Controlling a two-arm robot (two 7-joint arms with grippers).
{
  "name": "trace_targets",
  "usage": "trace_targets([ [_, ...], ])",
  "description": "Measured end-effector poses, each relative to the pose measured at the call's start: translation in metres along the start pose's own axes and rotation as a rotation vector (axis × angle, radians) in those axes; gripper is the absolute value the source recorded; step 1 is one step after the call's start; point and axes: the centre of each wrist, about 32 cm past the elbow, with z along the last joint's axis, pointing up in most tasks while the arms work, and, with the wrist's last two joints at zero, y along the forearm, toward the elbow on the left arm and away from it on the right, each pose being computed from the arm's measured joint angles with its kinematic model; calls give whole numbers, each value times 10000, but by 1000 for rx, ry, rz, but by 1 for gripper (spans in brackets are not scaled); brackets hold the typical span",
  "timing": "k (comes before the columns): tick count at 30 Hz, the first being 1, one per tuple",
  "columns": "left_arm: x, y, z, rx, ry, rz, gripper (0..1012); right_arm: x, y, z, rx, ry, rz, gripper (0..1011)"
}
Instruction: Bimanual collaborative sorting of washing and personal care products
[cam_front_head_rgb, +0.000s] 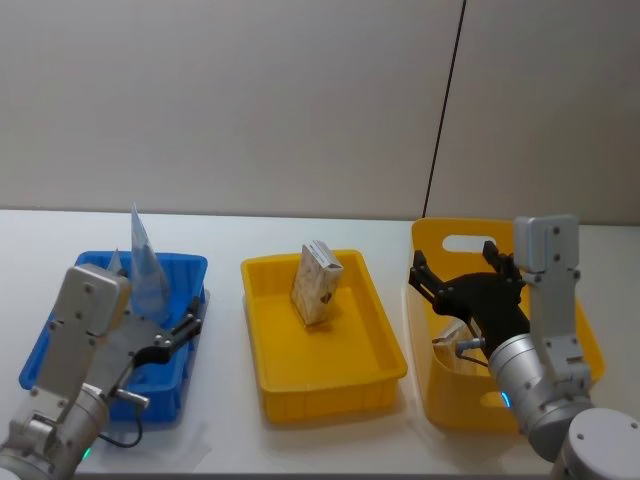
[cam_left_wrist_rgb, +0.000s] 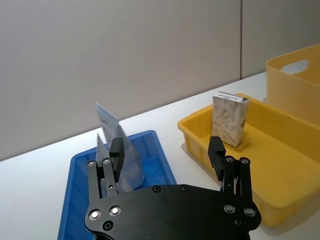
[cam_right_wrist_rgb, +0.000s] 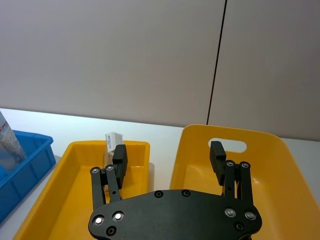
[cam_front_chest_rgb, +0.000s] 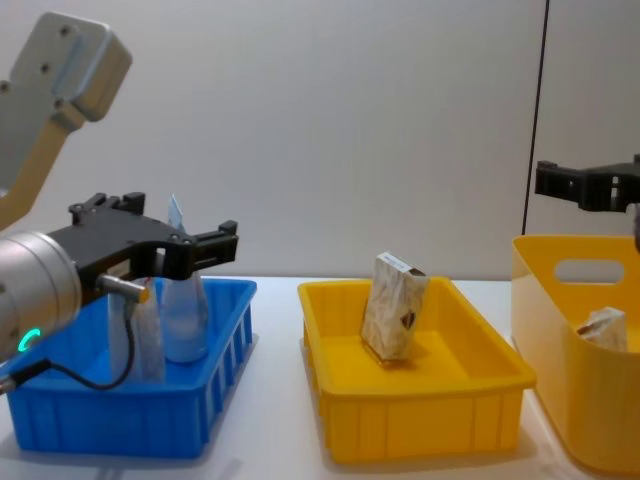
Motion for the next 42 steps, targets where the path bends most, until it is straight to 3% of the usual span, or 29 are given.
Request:
trace_targets([
  [8,48,14,-9,17,31,48,1002,-6,-8,5,6,-1,8,1004],
  [14,96,0,-46,33,74,76,1001,-8,-10,8,10,-1,12,1004],
  [25,193,-105,-179,82,156,91,1001,-10,-14,9,12,-2,15,1004],
  [32,238,-187,-263,115,177,100,1001,-11,-15,10,13,-2,17,1004],
  [42,288,-287,-360,154,176,123,1001,-11,-16,11,13,-2,17,1004],
])
